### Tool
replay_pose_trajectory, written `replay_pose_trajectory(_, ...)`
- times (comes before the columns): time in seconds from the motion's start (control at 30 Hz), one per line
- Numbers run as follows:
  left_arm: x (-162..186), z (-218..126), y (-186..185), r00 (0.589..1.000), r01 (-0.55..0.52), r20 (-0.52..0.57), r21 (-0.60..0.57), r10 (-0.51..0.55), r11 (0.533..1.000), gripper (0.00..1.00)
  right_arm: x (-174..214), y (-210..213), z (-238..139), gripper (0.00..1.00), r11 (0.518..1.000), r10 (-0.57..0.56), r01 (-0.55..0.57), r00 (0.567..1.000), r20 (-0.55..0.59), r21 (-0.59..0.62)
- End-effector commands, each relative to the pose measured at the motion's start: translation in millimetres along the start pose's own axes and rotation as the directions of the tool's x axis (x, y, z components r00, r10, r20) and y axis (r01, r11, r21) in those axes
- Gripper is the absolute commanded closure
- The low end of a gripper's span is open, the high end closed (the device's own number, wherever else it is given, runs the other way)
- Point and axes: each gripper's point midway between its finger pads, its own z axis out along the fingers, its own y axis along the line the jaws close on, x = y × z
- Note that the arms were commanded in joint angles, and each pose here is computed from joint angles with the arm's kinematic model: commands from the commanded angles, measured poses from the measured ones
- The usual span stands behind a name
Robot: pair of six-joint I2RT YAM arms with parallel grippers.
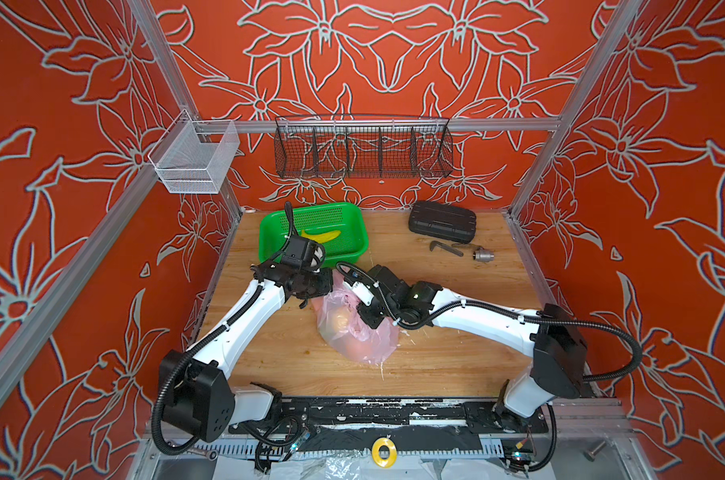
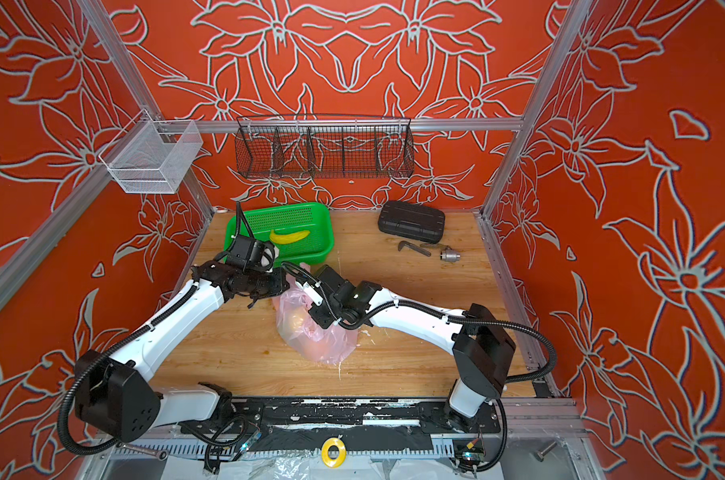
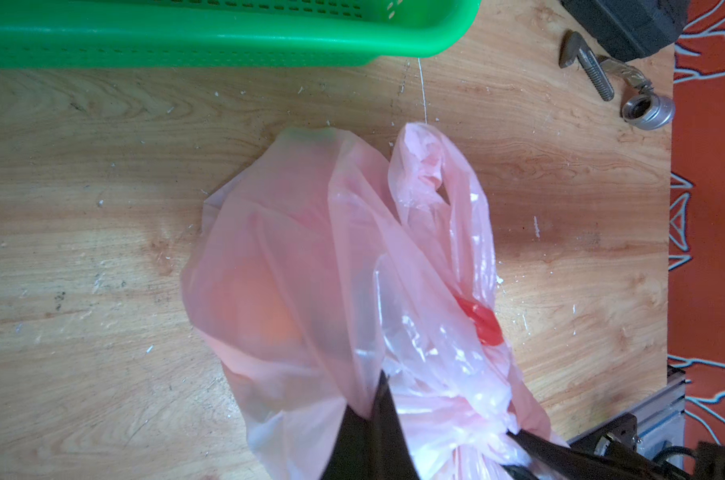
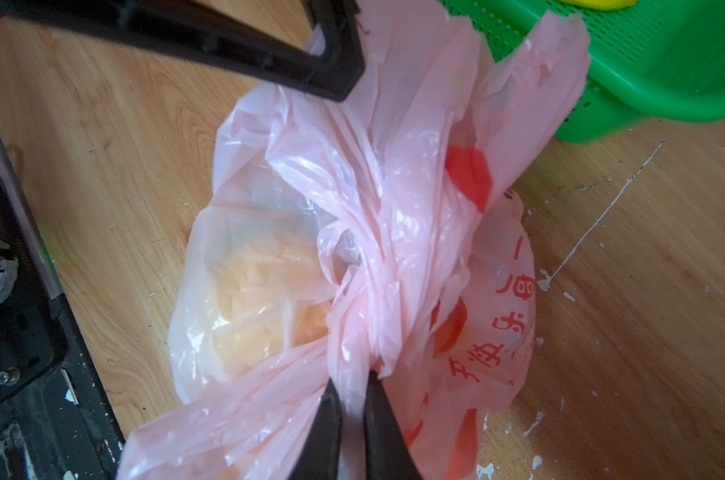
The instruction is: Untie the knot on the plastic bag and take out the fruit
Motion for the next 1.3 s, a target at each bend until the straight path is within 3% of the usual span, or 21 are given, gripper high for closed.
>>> replay_pose_trajectory(0.0,-10.0,-7.9,8.5,0.999,-0.004,0.034,-0.062,0.006,0.998,1.0,-5.0,-4.9,-16.1,0.89,0.999,0.021,-0.022,0.999,0.047,0.031)
replay_pose_trajectory(0.3,-11.6,-19.9,23.4,0.997,0.031,0.076,-0.088,-0.025,0.996,1.0,16.9,-42.5,-34.2,0.93,0.98,0.16,-0.172,0.98,0.115,0.102)
replay_pose_trajectory(0.43,-11.6,-22.1,23.6,0.997,0.036,0.076,-0.078,-0.03,0.996,1.0,25.3,-62.5,-40.4,0.99,0.955,0.245,-0.264,0.959,0.145,0.138)
replay_pose_trajectory(0.57,-14.2,-26.4,17.7,0.996,0.046,0.084,-0.05,-0.041,0.998,1.0,21.8,-71.3,-45.4,0.97,0.937,0.276,-0.31,0.94,0.2,0.161)
replay_pose_trajectory(0.7,-24.4,-42.0,-14.2,0.988,-0.079,0.14,0.093,0.066,0.992,0.65,7.8,-51.7,-47.8,0.97,0.963,0.251,-0.266,0.944,0.213,0.047)
replay_pose_trajectory(0.77,-28.0,-54.7,-37.9,0.957,-0.244,0.204,0.173,0.208,0.954,0.5,4.1,-46.9,-49.3,0.97,0.968,0.241,-0.251,0.945,0.223,0.018)
replay_pose_trajectory(0.87,-26.5,-70.5,-56.3,0.874,-0.45,0.283,0.167,0.395,0.877,0.41,1.4,-45.1,-51.7,0.97,0.97,0.233,-0.242,0.942,0.242,0.005)
replay_pose_trajectory(0.97,-21.2,-76.7,-66.4,0.773,-0.606,0.334,0.141,0.539,0.783,0.32,-1.8,-43.6,-54.0,0.97,0.972,0.228,-0.235,0.94,0.255,-0.004)
replay_pose_trajectory(1.1,-2.6,-70.3,-78.1,0.619,-0.778,0.343,0.148,0.706,0.61,0.23,-4.5,-39.2,-55.4,0.97,0.973,0.229,-0.228,0.937,0.263,-0.033)
replay_pose_trajectory(1.27,-4.6,-47.8,-77.5,0.593,-0.805,0.268,0.177,0.759,0.567,0.18,-7.7,-36.0,-54.5,0.97,0.973,0.231,-0.225,0.932,0.279,-0.056)
